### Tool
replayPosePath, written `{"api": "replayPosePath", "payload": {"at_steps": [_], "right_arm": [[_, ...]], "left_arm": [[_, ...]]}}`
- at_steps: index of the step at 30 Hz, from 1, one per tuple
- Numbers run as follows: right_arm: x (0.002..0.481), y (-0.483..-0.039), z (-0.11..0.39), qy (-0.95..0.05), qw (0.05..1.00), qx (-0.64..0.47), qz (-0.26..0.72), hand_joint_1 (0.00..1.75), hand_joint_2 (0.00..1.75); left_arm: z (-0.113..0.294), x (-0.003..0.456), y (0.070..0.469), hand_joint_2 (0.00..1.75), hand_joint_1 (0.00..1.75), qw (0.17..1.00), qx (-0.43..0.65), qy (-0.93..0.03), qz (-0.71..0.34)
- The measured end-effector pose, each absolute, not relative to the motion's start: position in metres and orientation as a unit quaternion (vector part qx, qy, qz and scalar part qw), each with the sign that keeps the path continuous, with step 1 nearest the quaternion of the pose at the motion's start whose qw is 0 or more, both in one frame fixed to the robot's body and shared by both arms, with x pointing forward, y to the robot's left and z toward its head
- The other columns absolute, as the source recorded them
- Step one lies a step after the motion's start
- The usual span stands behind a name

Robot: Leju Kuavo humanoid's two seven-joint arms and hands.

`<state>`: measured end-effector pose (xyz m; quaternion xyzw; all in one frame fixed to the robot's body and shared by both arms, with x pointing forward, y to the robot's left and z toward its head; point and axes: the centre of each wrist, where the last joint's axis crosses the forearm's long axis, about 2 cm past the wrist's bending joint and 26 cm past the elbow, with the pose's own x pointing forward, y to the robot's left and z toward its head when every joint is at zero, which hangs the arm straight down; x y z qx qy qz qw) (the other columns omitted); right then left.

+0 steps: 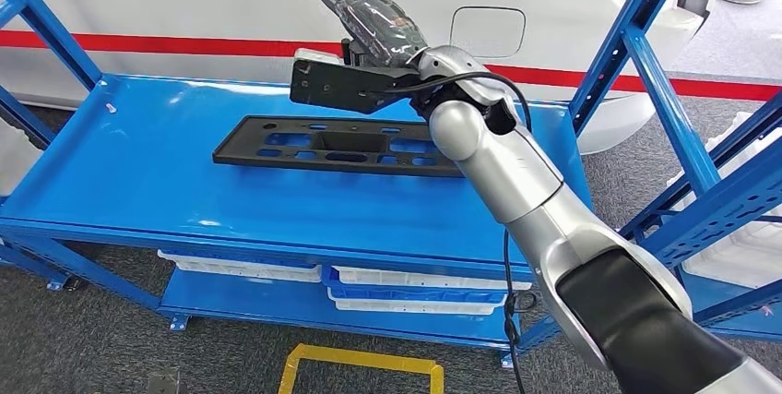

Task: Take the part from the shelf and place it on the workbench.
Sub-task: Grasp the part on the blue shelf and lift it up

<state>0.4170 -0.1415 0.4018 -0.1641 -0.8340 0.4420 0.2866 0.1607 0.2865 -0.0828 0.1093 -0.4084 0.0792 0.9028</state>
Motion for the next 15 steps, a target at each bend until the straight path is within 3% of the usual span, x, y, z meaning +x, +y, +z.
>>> {"api": "replayPosePath", "payload": {"at_steps": [15], "right_arm": [[0.374, -0.210, 0.381, -0.887, 0.201, -0.176, 0.378, 0.00, 1.75]], "left_arm": [[-0.094, 0.127, 0.288, 0.00, 0.00, 0.910, 0.126, -0.385, 0.084]]}}
